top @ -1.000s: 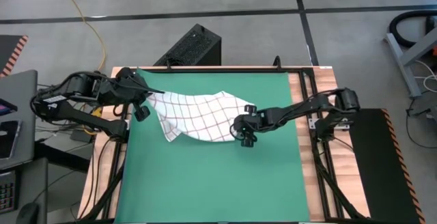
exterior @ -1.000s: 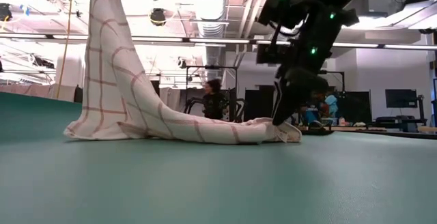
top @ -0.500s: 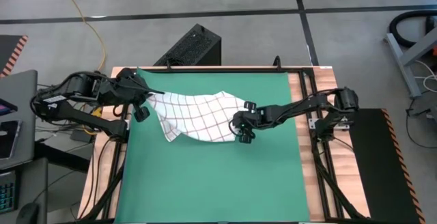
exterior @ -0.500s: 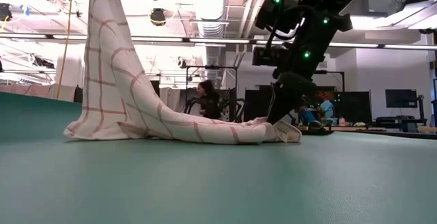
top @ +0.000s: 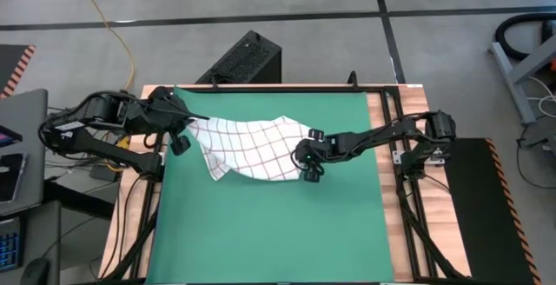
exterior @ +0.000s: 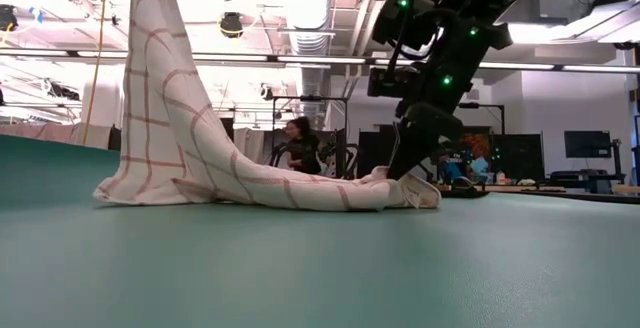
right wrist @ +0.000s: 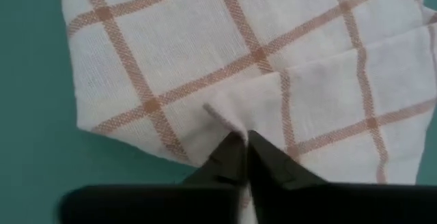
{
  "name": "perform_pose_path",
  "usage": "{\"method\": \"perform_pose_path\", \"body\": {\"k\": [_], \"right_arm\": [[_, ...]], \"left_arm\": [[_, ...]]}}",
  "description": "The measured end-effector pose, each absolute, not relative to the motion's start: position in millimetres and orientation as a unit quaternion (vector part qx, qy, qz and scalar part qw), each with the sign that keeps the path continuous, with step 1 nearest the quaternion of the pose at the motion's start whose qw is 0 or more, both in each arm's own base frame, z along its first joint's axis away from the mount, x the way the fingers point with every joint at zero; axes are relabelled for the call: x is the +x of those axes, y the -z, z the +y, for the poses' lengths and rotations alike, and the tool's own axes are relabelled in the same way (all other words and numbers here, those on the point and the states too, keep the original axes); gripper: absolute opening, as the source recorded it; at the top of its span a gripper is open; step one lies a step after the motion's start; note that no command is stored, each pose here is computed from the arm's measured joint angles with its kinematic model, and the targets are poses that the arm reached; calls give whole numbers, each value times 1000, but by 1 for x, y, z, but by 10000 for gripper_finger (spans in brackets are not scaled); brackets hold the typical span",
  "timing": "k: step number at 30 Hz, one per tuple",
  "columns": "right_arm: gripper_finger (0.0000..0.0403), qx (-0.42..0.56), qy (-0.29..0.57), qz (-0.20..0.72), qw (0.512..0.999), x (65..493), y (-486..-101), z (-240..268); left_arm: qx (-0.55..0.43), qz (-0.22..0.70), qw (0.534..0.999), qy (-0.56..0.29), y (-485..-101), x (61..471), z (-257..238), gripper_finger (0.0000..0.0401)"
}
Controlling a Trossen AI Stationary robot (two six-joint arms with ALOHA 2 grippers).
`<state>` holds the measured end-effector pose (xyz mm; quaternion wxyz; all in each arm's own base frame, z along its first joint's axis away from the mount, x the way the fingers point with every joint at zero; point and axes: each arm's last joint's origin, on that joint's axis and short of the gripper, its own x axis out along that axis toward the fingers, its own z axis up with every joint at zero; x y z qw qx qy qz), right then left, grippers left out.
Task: Roll towel
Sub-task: Roll the white stripe towel
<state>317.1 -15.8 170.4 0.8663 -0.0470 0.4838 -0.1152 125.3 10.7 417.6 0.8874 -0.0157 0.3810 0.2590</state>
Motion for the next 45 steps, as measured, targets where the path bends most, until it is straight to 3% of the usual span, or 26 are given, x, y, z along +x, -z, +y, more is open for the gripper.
{"method": "perform_pose_path", "body": {"k": [5, 9, 14, 18, 24, 33, 40, 45], "right_arm": [[8, -23, 129, 448, 885, 321, -195, -16], [5, -22, 154, 368, 917, 324, -250, -18], [3, -43, 264, 291, 919, 301, -327, -28], [3, -47, 346, 265, 899, 268, -371, -46], [3, -58, 419, 245, 872, 234, -393, -79], [3, -113, 552, 139, 814, 184, -456, -112], [3, -162, 579, 99, 793, 156, -506, -107], [3, -167, 559, 108, 805, 147, -519, -93]], "left_arm": [[-13, 377, 890, -257, -418, 126, 11, 0], [-15, 358, 898, -255, -421, 129, 11, 0], [20, 349, 895, -278, -423, 130, 12, 0], [78, 307, 875, -367, -431, 132, 19, 0], [172, 229, 850, -443, -456, 142, 34, 0], [298, 254, 767, -509, -478, 137, 67, 0], [382, 225, 707, -552, -503, 129, 84, 0], [403, 190, 686, -575, -516, 119, 81, 0]]}}
